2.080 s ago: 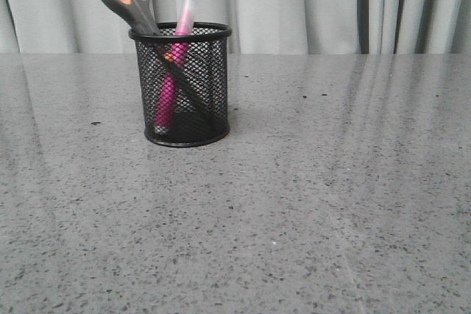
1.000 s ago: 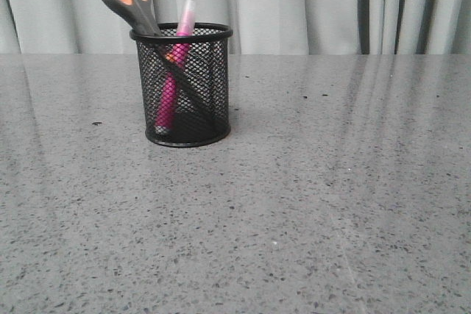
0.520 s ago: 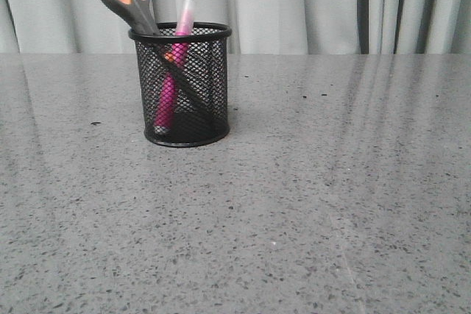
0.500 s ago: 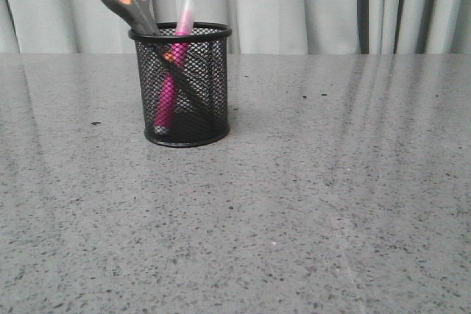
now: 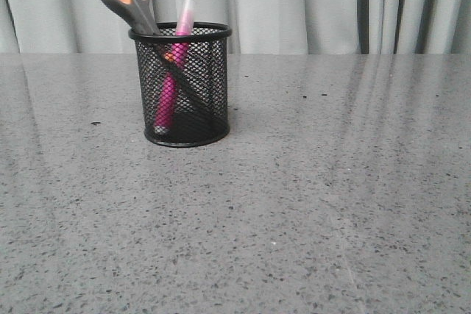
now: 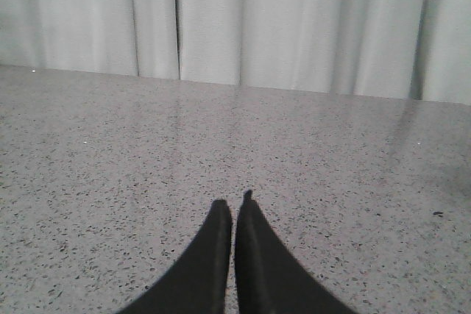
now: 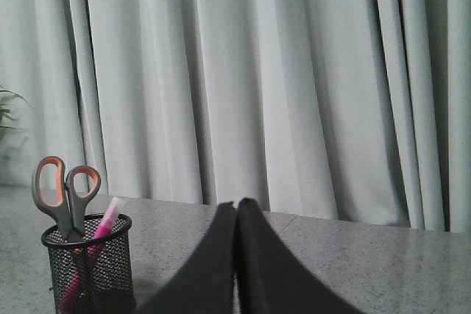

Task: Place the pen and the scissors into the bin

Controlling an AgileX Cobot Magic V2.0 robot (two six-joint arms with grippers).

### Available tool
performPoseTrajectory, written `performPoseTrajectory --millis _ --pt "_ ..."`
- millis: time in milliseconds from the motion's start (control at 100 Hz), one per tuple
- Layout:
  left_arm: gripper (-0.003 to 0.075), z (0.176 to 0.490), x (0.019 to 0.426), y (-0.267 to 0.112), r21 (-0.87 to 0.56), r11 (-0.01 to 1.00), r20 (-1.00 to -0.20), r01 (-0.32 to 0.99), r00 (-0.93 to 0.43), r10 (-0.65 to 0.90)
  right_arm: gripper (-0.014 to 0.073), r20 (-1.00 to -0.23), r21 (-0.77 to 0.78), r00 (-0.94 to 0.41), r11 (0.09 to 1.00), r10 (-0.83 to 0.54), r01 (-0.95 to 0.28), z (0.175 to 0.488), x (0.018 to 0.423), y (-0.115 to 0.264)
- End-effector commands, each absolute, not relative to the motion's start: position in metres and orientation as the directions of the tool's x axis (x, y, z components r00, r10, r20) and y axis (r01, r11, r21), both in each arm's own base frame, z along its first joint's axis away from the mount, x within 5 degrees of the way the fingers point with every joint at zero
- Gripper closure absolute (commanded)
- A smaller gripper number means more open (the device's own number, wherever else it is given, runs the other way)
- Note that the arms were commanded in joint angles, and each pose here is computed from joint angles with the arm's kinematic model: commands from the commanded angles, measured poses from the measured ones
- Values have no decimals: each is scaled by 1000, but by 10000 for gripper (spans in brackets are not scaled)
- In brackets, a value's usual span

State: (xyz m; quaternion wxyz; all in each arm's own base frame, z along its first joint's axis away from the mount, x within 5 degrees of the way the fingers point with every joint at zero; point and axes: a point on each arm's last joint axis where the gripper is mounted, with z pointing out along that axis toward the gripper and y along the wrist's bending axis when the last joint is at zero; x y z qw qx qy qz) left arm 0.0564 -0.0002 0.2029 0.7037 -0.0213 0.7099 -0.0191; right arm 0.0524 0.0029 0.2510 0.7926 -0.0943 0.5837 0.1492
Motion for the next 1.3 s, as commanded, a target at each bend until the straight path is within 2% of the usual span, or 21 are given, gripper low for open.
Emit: performPoseTrajectory --millis 0,220,390,530,770,870,1120,1290 --pt "740 203 55 1 -74 997 -995 -8 72 -73 660 -935 21 333 959 118 -283 262 51 -4" --pt "740 203 55 1 -74 997 -995 -8 72 -73 660 -926 36 356 969 124 -243 263 52 -7" --pt "740 203 55 1 -74 997 -995 -8 72 -73 660 -907 4 416 990 63 -142 258 54 -6" --pt "740 203 55 1 -74 997 -995 -8 72 -73 660 -932 -50 362 995 -16 -85 248 55 -1" --pt "740 203 55 1 -74 997 -995 -8 72 -73 660 -985 -140 104 990 -138 -19 219 58 2" --pt "740 203 55 1 -74 997 -995 -8 72 -73 660 -976 -189 114 982 -187 -5 212 55 1" --pt "740 203 55 1 -74 997 -995 -8 71 -73 660 -981 -192 44 981 -191 -25 201 55 2" --pt "740 203 55 1 -74 997 -995 -8 71 -73 660 -981 -192 43 981 -191 -25 201 55 2"
